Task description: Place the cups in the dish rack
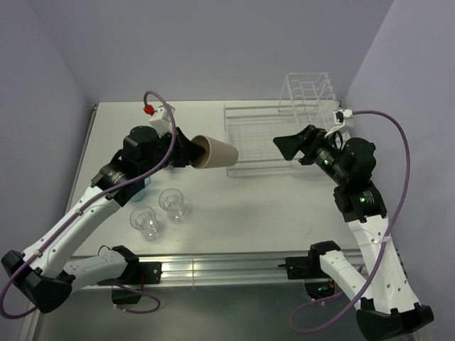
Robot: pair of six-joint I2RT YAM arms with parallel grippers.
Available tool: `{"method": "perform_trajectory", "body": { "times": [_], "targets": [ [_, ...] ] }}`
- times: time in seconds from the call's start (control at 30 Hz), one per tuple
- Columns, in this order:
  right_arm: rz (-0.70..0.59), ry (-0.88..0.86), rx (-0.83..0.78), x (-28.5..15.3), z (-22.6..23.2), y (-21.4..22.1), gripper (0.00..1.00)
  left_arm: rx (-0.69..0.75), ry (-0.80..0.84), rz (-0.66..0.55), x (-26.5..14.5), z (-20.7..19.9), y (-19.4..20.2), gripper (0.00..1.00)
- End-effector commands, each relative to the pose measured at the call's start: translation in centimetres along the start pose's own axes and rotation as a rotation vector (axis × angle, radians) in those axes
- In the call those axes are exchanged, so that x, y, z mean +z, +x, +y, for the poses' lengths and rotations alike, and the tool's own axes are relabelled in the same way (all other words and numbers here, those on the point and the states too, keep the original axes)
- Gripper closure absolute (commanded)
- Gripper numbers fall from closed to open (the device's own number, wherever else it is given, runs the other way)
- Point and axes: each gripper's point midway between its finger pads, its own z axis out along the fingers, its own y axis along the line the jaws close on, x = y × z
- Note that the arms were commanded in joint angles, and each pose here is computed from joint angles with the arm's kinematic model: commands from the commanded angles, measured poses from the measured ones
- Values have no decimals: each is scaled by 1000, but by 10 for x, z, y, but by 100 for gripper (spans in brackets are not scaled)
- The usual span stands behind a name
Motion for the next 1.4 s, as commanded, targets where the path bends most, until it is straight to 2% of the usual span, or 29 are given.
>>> {"method": "perform_trajectory", "body": {
  "times": [0.0, 0.07, 0.1, 0.17, 0.2, 0.23, 0.53, 0.93, 1.37],
  "targets": [
    [-22, -203, -24, -10, 54, -18, 1, -13, 289, 88, -8, -47, 4, 100],
    [-3, -265, -19, -8, 69, -13, 0, -64, 352, 105, -7, -46, 3, 100],
    [-3, -298, -23, -8, 77, -13, 0, -64, 423, 72, -9, -56, -6, 100],
    [33, -347, -15, -5, 88, -1, 0, -103, 508, 108, -14, -61, -2, 100],
    [25, -372, -19, -5, 94, -1, 0, -85, 572, 64, -18, -70, -13, 100],
    [43, -384, -12, -1, 93, 6, 0, -109, 607, 71, -22, -72, -15, 100],
    [106, -563, 43, 14, 113, 31, 0, -202, 811, 93, -25, -76, -13, 100],
    [173, -738, 114, 7, 151, 51, 0, -239, 861, 84, -21, -78, -16, 100],
    [208, -774, 135, 4, 171, 60, 3, -242, 845, 83, -12, -73, -13, 100]
  ]
}}
